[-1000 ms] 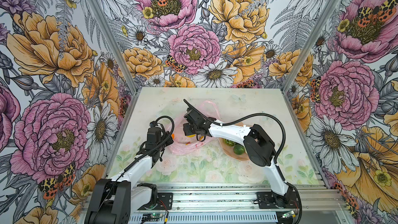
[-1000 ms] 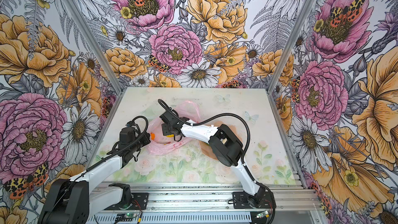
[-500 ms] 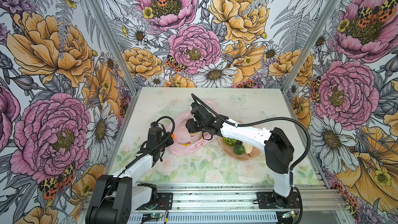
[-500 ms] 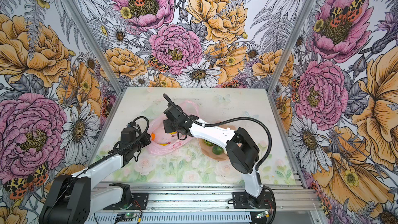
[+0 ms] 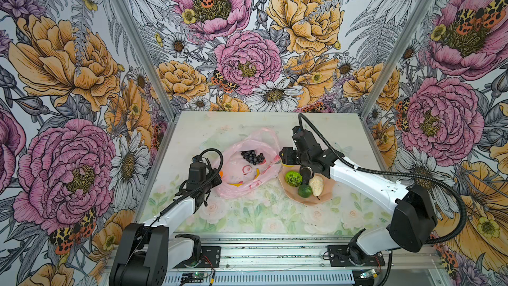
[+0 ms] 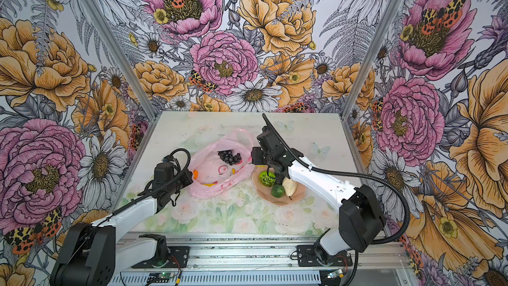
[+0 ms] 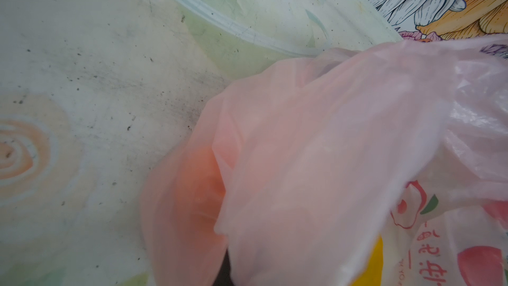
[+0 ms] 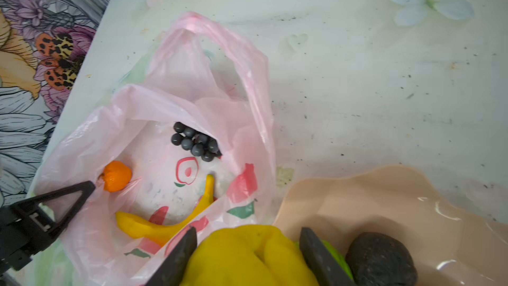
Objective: Take fruits out of the plastic bag
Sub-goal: Place the fruit on the plate.
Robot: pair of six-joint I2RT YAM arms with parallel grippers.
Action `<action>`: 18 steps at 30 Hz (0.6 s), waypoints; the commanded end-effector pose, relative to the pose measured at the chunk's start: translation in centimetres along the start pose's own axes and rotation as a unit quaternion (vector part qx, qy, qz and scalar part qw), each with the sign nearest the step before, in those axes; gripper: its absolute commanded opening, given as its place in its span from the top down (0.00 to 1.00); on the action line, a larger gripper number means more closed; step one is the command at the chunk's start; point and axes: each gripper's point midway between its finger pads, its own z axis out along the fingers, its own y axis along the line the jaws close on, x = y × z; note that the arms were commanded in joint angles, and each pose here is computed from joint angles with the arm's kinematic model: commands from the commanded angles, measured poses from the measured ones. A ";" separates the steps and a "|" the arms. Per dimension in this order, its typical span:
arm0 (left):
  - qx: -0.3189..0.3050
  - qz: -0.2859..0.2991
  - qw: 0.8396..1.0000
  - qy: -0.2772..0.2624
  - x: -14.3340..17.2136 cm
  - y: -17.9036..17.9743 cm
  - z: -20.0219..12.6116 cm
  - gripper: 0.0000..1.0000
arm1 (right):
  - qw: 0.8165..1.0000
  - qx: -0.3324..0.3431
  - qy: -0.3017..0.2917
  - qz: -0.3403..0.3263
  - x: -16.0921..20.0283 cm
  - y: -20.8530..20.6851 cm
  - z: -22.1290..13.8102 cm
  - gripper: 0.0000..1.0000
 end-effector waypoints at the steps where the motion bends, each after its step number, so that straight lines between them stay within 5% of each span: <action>1: 0.015 0.008 1.000 -0.012 -1.1 -1.1 -0.3 1.00 | 0.999 0.022 0.012 0.028 0.7 -2.8 -0.2 0.43; 18: 0.013 0.011 1.000 -0.013 -1.2 -1.2 -0.3 1.00 | 0.996 0.063 0.050 0.048 0.8 -7.0 3.4 0.43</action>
